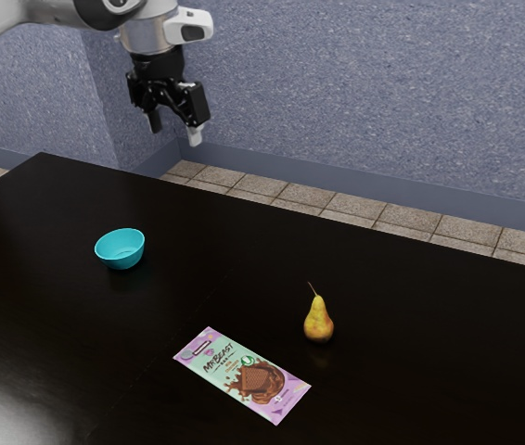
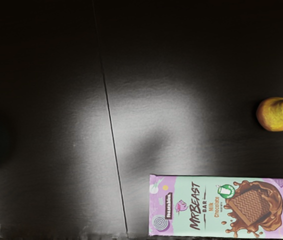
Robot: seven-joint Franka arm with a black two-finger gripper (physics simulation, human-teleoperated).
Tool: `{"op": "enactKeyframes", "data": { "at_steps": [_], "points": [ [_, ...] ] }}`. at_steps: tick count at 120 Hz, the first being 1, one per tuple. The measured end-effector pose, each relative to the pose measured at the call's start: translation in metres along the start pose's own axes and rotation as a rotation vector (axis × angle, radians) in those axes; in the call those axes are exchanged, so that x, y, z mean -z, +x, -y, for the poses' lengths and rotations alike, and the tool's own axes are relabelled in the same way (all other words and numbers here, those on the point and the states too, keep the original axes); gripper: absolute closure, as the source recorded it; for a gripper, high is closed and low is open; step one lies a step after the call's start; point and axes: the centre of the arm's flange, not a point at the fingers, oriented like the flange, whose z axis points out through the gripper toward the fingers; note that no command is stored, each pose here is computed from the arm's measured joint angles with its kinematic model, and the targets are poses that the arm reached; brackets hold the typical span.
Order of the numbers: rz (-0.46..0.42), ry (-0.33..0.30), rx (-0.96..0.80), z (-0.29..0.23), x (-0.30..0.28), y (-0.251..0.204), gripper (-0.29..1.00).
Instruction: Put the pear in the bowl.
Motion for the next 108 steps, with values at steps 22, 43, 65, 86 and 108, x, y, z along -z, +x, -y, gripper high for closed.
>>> {"op": "enactKeyframes", "data": {
  "at_steps": [22, 43, 65, 86, 108],
  "points": [
    [0.004, -0.003, 0.055, -0.006, 0.003, 0.002, 0.00],
    [-0.009, -0.003, 0.055, -0.033, -0.014, 0.021, 0.00],
    [0.011, -0.033, -0.062, -0.132, -0.082, 0.055, 0.00],
    [0.040, -0.045, -0.068, -0.158, -0.142, 0.084, 0.00],
    [0.115, -0.040, -0.074, -0.184, -0.207, 0.090, 0.00]
  ]
}}
